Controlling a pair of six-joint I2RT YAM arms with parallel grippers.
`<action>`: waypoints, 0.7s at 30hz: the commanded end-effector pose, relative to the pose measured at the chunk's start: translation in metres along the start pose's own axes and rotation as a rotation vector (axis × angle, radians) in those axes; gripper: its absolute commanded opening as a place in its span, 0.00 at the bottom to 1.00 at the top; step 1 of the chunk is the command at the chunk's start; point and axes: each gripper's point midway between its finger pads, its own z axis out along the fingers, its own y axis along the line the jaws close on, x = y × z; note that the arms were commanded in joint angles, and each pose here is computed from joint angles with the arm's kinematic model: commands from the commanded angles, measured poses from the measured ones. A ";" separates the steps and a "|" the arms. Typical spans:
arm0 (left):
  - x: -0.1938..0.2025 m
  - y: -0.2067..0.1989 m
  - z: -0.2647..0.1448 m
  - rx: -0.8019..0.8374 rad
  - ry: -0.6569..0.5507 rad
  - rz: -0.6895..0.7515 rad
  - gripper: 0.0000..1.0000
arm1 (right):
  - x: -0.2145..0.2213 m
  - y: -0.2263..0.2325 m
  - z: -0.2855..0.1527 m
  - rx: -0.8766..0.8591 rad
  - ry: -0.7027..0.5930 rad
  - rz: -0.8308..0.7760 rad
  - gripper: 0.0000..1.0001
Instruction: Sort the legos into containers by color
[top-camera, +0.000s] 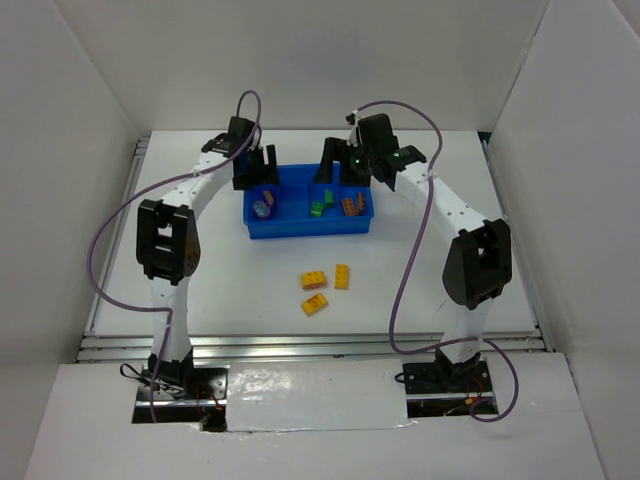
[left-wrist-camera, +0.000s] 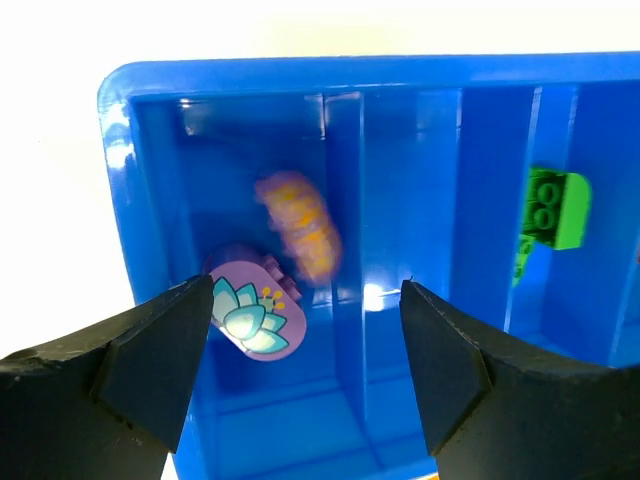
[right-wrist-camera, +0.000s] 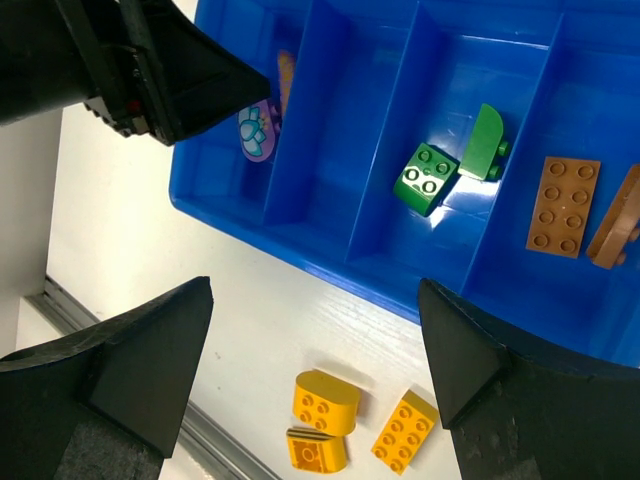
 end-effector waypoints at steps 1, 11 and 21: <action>-0.023 -0.012 -0.037 0.027 -0.082 0.007 0.88 | -0.025 0.020 -0.022 -0.052 -0.081 -0.031 0.90; -0.050 -0.026 -0.118 0.052 -0.200 -0.039 1.00 | 0.003 -0.018 -0.041 0.200 -0.015 0.059 0.92; -0.012 0.016 -0.139 -0.153 -0.148 -0.132 0.99 | 0.130 -0.032 -0.074 0.493 0.197 0.076 0.94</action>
